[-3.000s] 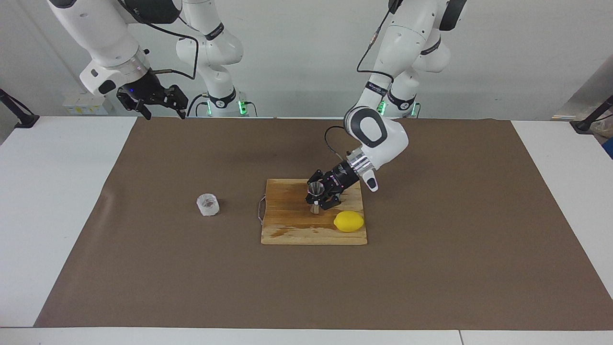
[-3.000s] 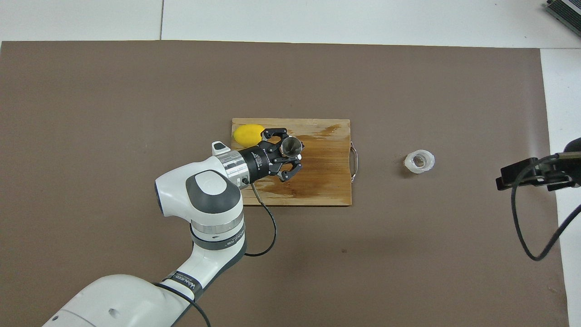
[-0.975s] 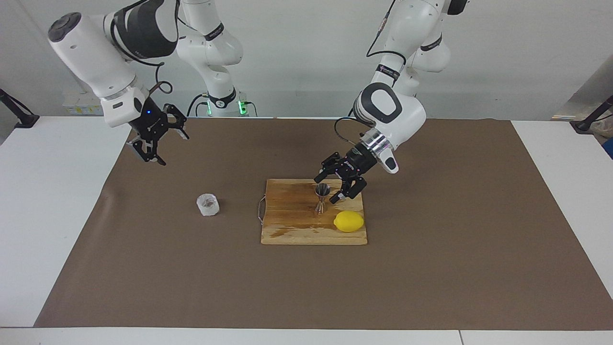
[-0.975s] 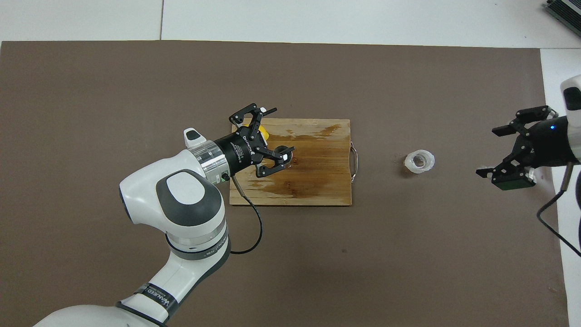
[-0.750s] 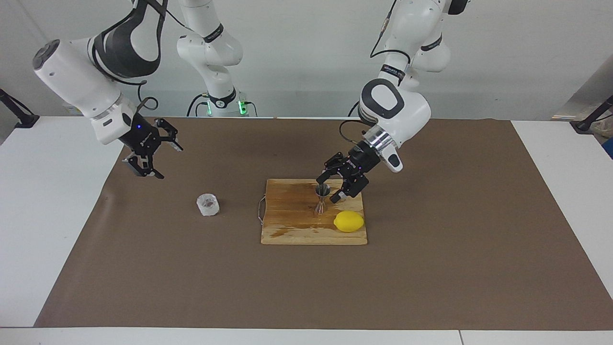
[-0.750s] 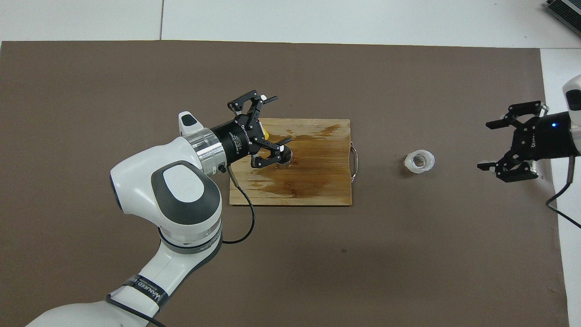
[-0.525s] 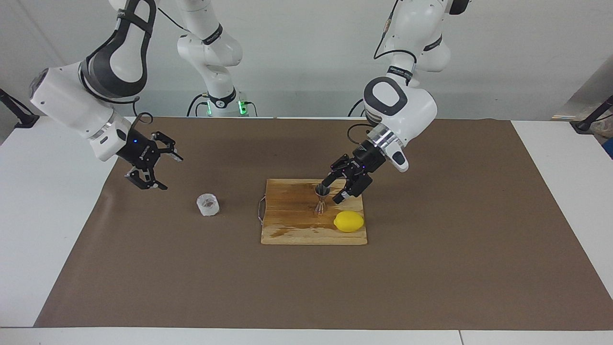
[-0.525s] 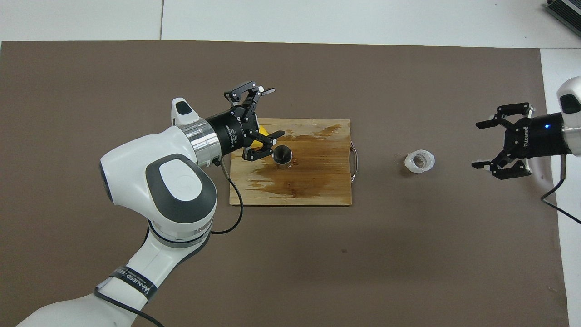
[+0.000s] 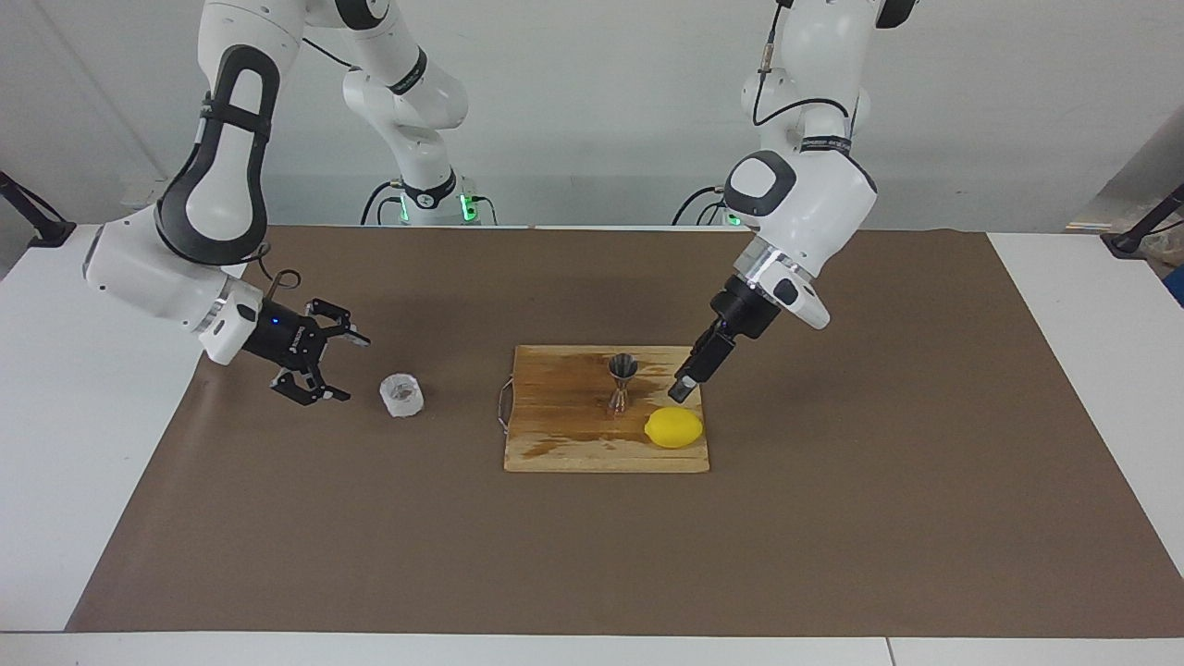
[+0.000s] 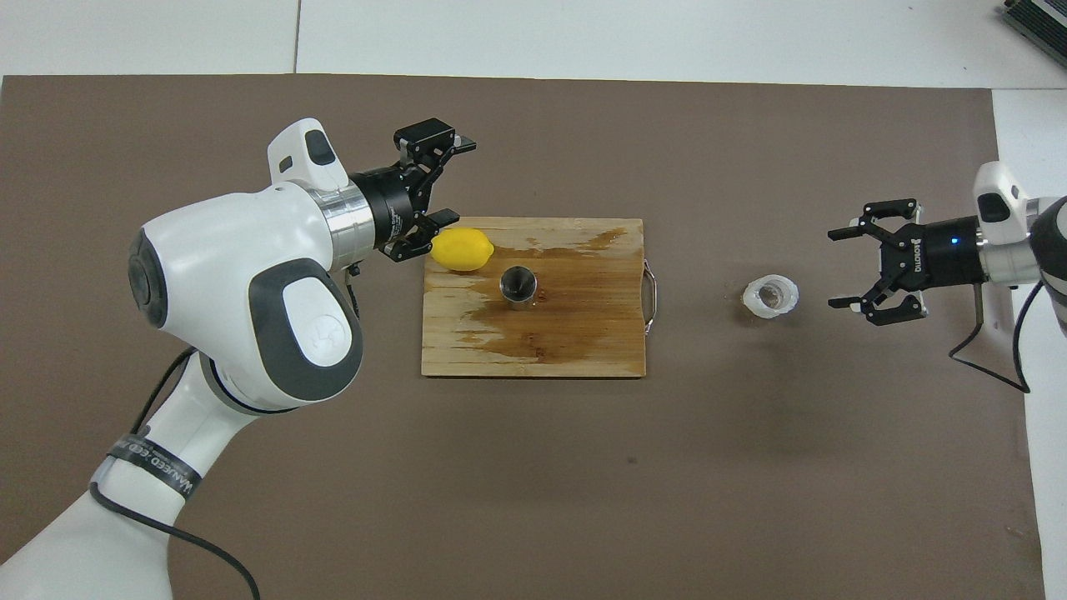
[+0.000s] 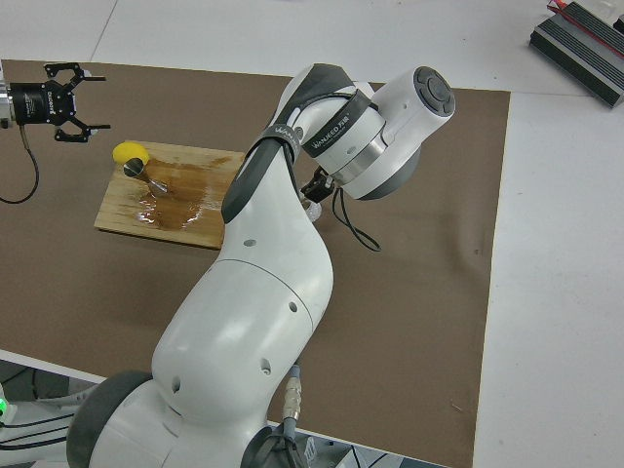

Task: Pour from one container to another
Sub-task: 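Withdraw the left gripper while the right gripper reaches the white cup, then grasp the white cup with the right gripper and lift it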

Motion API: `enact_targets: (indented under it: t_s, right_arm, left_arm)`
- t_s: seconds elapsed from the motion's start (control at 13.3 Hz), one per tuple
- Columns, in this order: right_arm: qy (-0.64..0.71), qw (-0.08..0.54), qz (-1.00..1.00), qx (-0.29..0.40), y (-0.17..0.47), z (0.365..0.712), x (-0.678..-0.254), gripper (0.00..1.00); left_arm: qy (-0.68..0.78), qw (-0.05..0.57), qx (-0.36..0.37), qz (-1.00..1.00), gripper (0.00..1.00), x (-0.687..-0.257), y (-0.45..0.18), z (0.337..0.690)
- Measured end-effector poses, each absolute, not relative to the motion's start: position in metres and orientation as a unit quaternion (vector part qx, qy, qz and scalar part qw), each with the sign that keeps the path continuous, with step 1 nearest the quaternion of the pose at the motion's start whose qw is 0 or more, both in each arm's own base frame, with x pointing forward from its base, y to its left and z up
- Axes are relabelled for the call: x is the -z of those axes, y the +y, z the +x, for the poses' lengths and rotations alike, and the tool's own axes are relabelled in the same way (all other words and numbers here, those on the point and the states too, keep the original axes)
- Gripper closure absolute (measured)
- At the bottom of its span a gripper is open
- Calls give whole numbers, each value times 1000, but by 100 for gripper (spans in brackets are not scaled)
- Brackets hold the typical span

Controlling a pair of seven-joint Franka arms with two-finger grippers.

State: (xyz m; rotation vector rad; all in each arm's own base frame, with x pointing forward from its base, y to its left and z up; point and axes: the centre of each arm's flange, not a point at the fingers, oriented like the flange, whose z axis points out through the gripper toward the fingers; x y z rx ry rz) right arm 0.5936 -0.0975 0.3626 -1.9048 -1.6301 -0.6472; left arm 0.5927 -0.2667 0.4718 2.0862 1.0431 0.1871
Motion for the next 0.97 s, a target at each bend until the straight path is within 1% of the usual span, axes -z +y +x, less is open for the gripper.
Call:
enact_targets:
  t_s: [0.15,0.22,0.38,0.45,0.67,0.9,0.97]
  right_arm:
    - [-607,308,-681,269,-104,591,-325,0]
    - [-611,315,-670,280,-106,591,-306,0]
    - [-616,325,-657,288,-104,591,-284,0]
    - [-619,329,-650,294,-101,589,-278,0]
    - [-627,319,-639,310,-99,580,-259,0]
    - [-636,297,-643,306,-90,584,-255,0]
    - [-640,289,-644,304,-86,586,-254,2]
  left_arm:
    - [346,349,-105,865,0,-481,-246,606]
    - [304,331,-121,885,0,-487,-236,611]
    - [218,299,-151,917,0,-493,-218,619]
    - [168,274,-160,933,0,-492,-207,621]
    - [63,169,-137,974,0,-501,-156,617]
    - [11,116,-89,989,0,-533,-106,593]
    - [2,92,-72,993,0,-543,-93,582]
